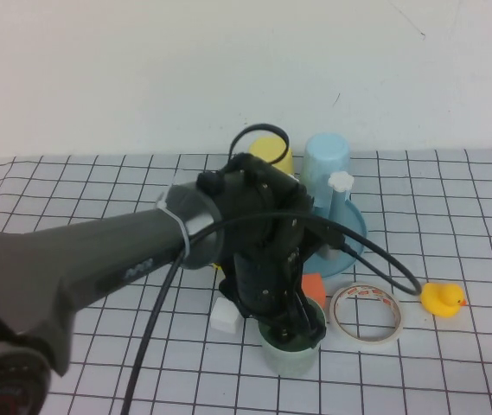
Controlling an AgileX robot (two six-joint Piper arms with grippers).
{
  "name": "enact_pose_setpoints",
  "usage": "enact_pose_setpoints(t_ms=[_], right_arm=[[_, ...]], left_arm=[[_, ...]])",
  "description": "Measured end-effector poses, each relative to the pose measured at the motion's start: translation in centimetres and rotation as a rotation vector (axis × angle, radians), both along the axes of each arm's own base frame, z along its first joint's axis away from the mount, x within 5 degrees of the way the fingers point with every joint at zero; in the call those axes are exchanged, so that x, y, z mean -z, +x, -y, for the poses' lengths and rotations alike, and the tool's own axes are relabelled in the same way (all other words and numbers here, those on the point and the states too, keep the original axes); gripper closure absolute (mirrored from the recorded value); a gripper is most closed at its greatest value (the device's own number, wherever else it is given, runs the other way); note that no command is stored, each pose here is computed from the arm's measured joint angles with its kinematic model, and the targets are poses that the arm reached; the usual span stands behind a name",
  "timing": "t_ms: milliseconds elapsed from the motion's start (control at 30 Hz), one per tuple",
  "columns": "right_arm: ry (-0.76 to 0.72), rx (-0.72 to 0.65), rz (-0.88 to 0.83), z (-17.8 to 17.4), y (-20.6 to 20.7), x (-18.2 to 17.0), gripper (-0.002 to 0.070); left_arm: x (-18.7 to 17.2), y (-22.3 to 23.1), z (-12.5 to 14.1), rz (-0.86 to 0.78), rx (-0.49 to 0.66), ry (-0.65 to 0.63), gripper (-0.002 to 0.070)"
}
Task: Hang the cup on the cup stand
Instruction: Pick up the cup from the table
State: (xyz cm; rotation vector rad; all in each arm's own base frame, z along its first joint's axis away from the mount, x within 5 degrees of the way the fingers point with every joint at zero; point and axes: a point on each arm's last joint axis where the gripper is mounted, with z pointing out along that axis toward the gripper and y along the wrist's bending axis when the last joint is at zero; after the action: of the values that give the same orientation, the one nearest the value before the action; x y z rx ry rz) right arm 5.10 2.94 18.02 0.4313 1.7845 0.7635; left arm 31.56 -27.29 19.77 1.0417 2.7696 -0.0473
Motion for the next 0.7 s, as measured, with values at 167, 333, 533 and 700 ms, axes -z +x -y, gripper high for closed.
enact_pose_setpoints(t_ms=[167, 333, 533, 700], right_arm=[[-0.001, -0.007, -0.003, -0.1, 0.0, 0.0, 0.0678], [0.000, -0.009, -0.004, -0.1, 0.0, 0.0, 0.0678], [0.000, -0.011, -0.005, -0.1, 0.0, 0.0, 0.0678], [-0.001, -0.011, -0.005, -0.1, 0.0, 0.0, 0.0678]], left_arm=[[1.4, 0.2, 0.2, -0.018, -0.009, 0.020, 0.0402], [1.6, 0.4, 0.4, -0.007, -0.011, 0.006, 0.0631], [0.3, 0.8, -0.3, 0.024, -0.026, -0.021, 0.0668], [-4.5, 0.1, -1.1, 0.116, 0.018, -0.084, 0.0669]])
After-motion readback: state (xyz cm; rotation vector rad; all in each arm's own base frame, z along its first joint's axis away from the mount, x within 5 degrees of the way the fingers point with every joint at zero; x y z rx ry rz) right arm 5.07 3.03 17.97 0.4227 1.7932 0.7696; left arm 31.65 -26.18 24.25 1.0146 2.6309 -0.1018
